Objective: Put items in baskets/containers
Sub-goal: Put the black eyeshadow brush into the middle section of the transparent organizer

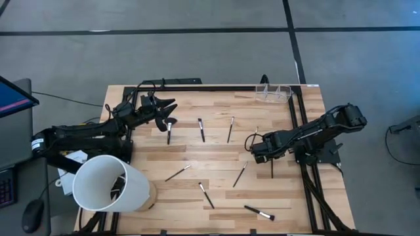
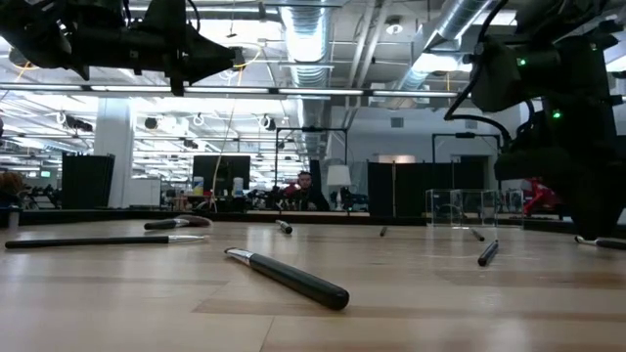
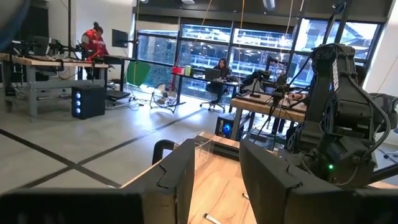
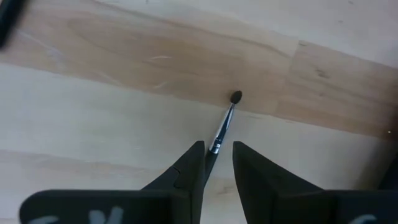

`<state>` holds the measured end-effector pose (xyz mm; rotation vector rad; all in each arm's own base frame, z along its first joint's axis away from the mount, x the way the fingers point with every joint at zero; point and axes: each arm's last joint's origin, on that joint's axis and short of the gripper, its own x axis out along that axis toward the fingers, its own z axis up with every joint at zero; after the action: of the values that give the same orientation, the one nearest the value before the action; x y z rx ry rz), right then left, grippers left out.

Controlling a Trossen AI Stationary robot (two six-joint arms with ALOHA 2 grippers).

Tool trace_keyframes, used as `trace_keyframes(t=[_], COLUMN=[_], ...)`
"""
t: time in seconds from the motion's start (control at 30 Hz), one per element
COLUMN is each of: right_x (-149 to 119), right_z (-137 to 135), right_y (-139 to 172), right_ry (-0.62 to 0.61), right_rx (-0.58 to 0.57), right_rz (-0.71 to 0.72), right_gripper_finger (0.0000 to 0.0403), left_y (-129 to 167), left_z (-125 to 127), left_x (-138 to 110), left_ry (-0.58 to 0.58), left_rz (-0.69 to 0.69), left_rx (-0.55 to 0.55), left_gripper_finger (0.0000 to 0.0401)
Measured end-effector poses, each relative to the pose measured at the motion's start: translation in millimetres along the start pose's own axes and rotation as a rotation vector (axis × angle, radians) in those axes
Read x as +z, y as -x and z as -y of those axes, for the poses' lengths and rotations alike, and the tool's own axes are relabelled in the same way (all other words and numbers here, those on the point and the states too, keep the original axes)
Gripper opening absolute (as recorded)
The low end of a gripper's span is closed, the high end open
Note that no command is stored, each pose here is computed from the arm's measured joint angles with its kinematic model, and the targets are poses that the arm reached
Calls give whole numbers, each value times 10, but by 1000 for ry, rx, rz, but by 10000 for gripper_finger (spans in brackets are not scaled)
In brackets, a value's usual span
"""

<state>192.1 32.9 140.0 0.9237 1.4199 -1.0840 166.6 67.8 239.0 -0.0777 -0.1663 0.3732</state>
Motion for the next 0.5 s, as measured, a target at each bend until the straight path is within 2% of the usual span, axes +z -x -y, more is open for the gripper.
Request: trace_keyframes(t=[0.27, 0.5], right_x=[-12, -41], right_z=[-14, 49], right_y=[-3, -131], right_ry=[-2, -9], right_rx=[14, 23], right_rz=[5, 4], right_gripper_finger=[66, 65], left_y=[0, 0], left_z=[0, -1], left_x=[0, -5], left_ry=[1, 1], left_rz=[0, -5], left_rx=[0, 1], left_gripper_finger=[124, 124])
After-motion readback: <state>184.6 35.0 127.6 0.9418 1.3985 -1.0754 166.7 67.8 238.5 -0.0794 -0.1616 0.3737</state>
